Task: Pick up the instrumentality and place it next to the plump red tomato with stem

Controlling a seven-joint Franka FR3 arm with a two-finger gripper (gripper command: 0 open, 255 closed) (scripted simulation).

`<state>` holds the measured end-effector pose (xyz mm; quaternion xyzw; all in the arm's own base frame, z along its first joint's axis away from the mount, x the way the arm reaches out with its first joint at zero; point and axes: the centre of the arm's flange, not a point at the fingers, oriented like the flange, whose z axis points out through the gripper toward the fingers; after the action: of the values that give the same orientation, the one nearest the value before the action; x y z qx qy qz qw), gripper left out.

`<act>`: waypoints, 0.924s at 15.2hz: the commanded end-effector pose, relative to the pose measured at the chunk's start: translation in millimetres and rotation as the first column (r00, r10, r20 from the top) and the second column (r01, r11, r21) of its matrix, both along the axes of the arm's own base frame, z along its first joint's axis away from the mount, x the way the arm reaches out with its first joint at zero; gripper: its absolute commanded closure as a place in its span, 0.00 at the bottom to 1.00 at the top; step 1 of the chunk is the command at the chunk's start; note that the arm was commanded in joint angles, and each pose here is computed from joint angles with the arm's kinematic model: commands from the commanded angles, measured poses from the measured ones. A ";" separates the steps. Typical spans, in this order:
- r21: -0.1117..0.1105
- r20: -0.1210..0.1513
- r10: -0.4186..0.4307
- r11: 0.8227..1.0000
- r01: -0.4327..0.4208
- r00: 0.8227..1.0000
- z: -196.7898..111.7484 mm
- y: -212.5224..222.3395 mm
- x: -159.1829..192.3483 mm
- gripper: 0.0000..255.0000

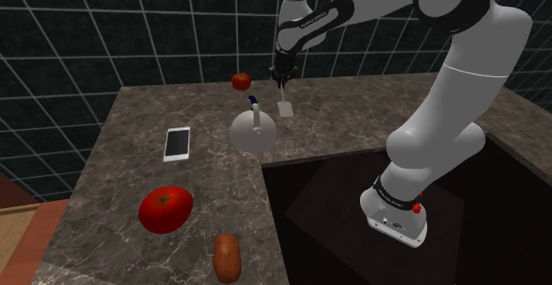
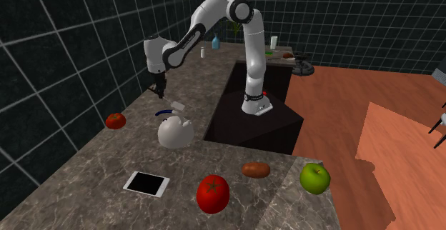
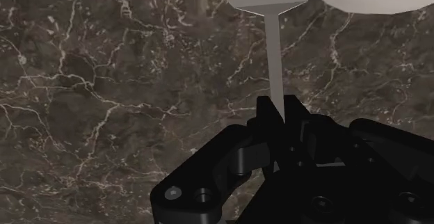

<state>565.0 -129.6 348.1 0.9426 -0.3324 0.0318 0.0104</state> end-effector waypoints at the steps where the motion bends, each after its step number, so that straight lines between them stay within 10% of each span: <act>1: 0.000 -0.001 0.001 1.000 -0.001 1.000 -3.2 -24.7 12.0 1.00; 14: 0.000 -0.001 0.001 1.000 -0.001 1.000 -3.1 -179.8 85.4 1.00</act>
<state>644.3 -295.7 346.7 0.9426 -0.3322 0.0316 0.0104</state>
